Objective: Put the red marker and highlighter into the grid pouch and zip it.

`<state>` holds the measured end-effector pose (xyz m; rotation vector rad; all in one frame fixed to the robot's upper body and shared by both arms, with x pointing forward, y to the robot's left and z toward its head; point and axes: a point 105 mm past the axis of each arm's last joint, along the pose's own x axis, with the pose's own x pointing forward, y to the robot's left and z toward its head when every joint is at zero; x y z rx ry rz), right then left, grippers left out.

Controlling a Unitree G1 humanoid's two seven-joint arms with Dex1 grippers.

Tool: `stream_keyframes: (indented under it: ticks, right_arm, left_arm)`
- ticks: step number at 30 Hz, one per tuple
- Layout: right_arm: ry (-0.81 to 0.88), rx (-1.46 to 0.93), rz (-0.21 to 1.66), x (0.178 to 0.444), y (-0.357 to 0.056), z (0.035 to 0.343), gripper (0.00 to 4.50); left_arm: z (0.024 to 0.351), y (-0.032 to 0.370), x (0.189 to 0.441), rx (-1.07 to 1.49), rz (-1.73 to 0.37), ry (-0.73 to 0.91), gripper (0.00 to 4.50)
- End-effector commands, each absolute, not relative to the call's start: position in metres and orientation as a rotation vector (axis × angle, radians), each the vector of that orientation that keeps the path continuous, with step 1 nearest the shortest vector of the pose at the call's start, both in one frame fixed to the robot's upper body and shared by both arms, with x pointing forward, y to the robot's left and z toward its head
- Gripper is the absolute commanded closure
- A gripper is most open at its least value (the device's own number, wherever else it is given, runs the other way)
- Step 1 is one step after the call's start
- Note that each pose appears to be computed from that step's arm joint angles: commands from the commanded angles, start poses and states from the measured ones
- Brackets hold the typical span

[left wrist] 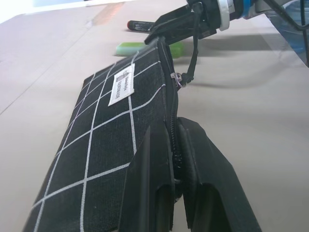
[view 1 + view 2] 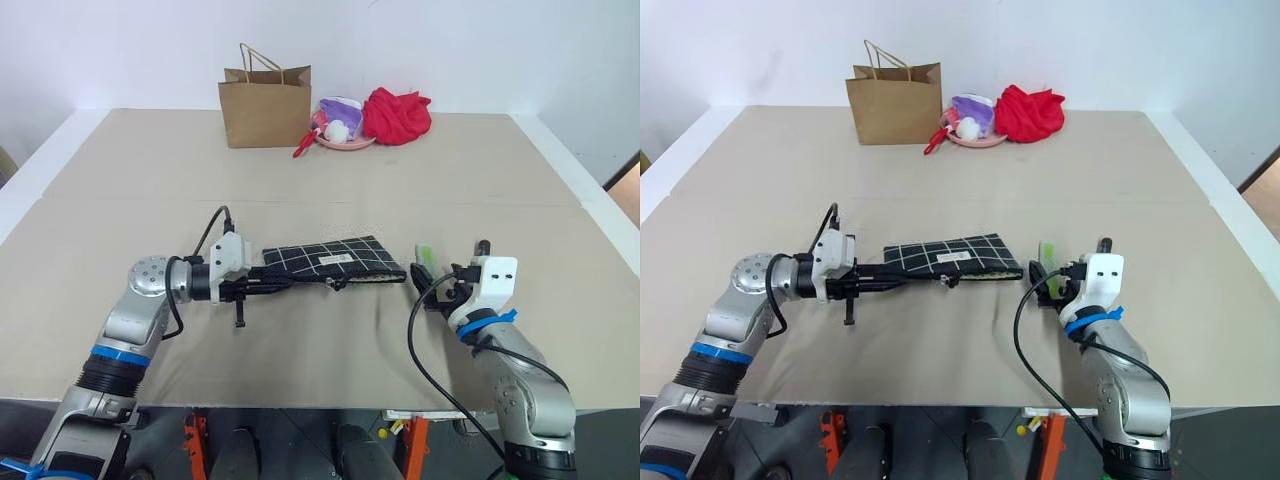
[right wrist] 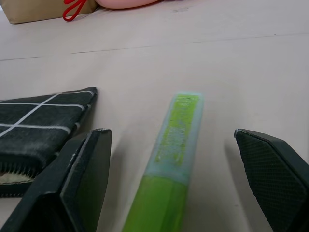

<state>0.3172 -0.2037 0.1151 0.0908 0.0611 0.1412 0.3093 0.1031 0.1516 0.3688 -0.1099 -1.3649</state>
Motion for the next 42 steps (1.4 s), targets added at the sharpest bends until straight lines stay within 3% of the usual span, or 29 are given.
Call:
stream_keyframes:
  ticks: [1, 12, 15, 21, 27, 35, 39, 42]
  right_arm:
    - [0.039, 0.055, 0.183, 0.314, -0.196, 0.121, 0.11]
    - [0.153, -0.006, 0.138, 0.313, -0.195, 0.092, 0.11]
    - [0.158, -0.004, 0.127, 0.312, -0.195, 0.090, 0.92]
    - [0.162, 0.013, 0.115, 0.310, -0.197, 0.089, 3.41]
    - [0.138, -0.011, 0.160, 0.310, -0.200, 0.098, 3.39]
    - [-0.097, -0.121, 0.278, 0.318, -0.236, 0.173, 3.39]
    - [-0.219, -0.168, 0.532, 0.305, -0.221, 0.214, 3.39]
    - [-0.179, -0.163, 0.802, 0.280, -0.196, 0.221, 3.39]
  left_arm:
    - [0.164, 0.104, 0.306, 0.377, -1.363, -0.160, 4.50]
    - [0.173, 0.096, 0.303, 0.318, -1.358, -0.182, 4.50]
    - [0.173, 0.096, 0.303, 0.314, -1.357, -0.178, 4.50]
    - [0.168, 0.098, 0.303, 0.316, -1.356, -0.164, 4.50]
    - [0.165, 0.097, 0.301, 0.323, -1.366, -0.151, 4.50]
    - [0.157, 0.100, 0.297, 0.322, -1.403, -0.111, 4.50]
    - [0.158, 0.099, 0.299, 0.306, -1.404, -0.113, 4.50]
    - [0.160, 0.098, 0.300, 0.280, -1.408, -0.110, 4.50]
